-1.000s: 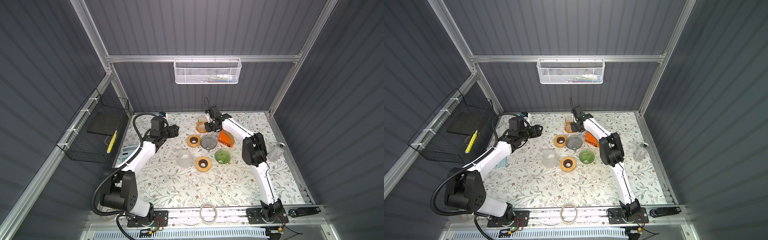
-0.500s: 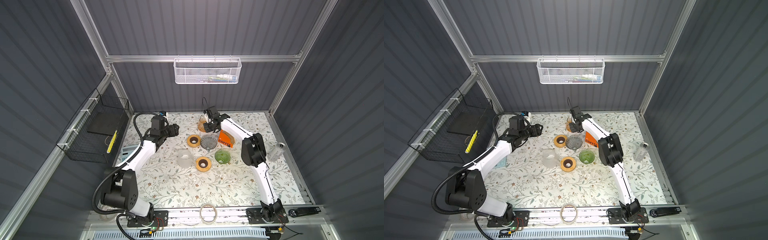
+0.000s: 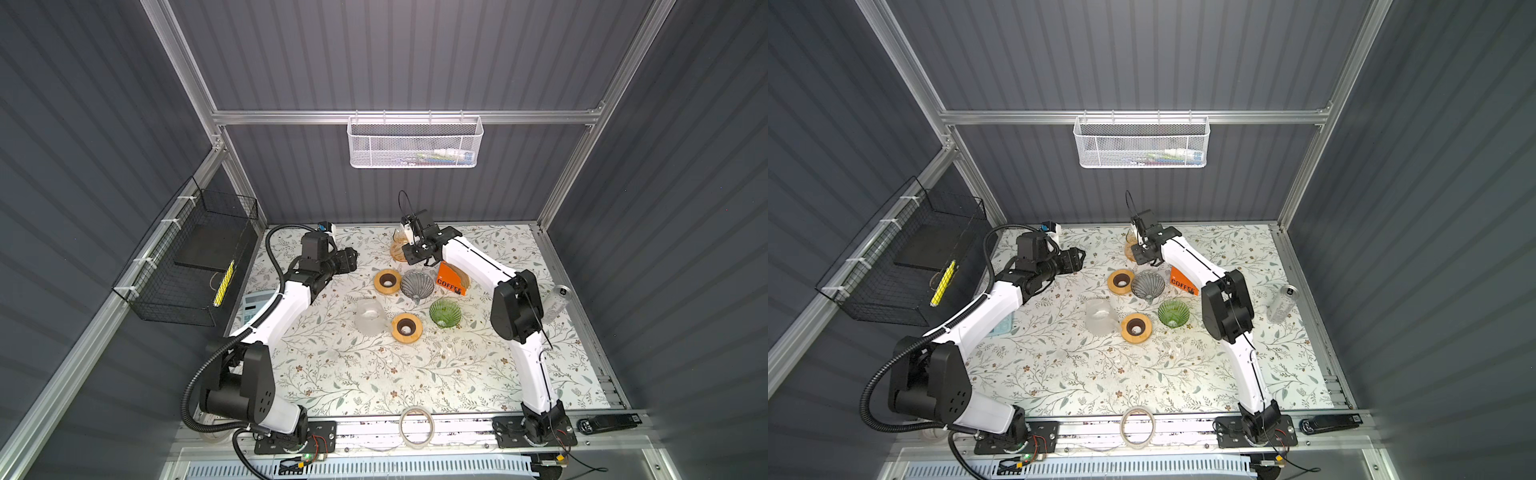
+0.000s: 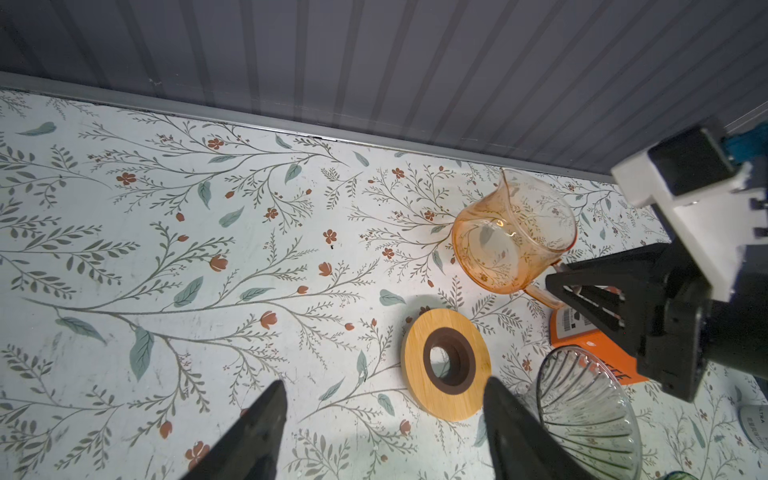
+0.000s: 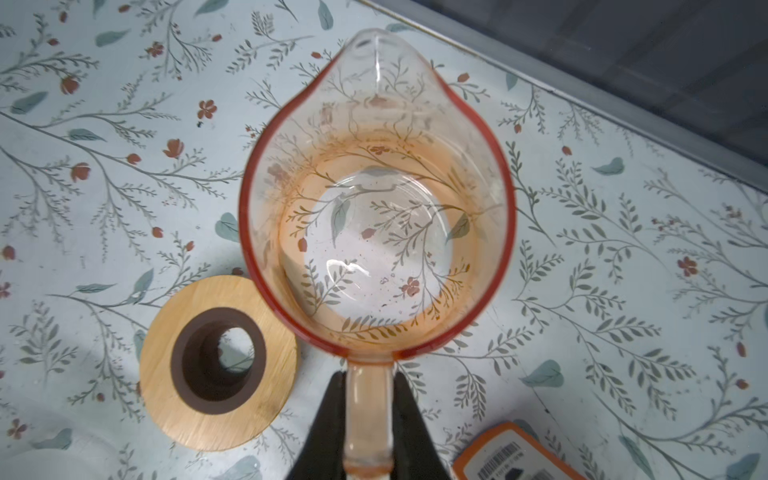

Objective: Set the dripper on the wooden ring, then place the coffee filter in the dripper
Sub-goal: 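Lower the right gripper and close it on the pitcher handle, then lift the pitcher with the right gripper and carry it toward the robot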

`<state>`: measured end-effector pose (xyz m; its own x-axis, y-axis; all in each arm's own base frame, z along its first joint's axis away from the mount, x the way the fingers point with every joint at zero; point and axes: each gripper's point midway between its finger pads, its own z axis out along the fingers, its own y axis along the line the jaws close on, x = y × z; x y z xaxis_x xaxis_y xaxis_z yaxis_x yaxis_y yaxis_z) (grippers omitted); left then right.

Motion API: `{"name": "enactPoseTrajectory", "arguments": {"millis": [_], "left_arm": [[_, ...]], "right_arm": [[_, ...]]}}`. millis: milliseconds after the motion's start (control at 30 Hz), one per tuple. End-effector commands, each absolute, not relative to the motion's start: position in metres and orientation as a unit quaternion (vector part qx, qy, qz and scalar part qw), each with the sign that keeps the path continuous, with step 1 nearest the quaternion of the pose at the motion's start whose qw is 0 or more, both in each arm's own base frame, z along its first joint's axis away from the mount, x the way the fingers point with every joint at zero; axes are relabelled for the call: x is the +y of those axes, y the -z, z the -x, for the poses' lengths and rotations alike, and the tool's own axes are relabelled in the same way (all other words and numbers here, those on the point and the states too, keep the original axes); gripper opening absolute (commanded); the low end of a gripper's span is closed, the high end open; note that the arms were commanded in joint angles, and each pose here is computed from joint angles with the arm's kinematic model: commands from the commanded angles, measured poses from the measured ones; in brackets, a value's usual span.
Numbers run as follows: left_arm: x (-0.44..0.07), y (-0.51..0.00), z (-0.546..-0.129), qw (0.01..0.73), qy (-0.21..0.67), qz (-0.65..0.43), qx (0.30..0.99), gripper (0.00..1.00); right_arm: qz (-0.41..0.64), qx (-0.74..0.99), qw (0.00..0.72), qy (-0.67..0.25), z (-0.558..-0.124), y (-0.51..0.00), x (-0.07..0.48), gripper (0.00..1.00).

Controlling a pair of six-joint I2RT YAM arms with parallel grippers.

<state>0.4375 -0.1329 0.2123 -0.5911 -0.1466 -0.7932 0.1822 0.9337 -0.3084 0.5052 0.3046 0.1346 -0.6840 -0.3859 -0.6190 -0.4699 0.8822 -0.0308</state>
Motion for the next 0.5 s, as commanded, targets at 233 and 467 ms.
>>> {"name": "enactPoseTrajectory", "arguments": {"millis": [233, 467], "left_arm": [[-0.125, -0.246, -0.421, 0.468, 0.185, 0.016, 0.864, 0.74], [-0.113, -0.253, -0.404, 0.463, 0.176, 0.045, 0.868, 0.74]], "right_arm": [[0.263, 0.877, 0.392, -0.092, -0.468, -0.21, 0.325, 0.0], [0.28, 0.858, 0.418, -0.103, -0.419, -0.246, 0.326, 0.0]]}}
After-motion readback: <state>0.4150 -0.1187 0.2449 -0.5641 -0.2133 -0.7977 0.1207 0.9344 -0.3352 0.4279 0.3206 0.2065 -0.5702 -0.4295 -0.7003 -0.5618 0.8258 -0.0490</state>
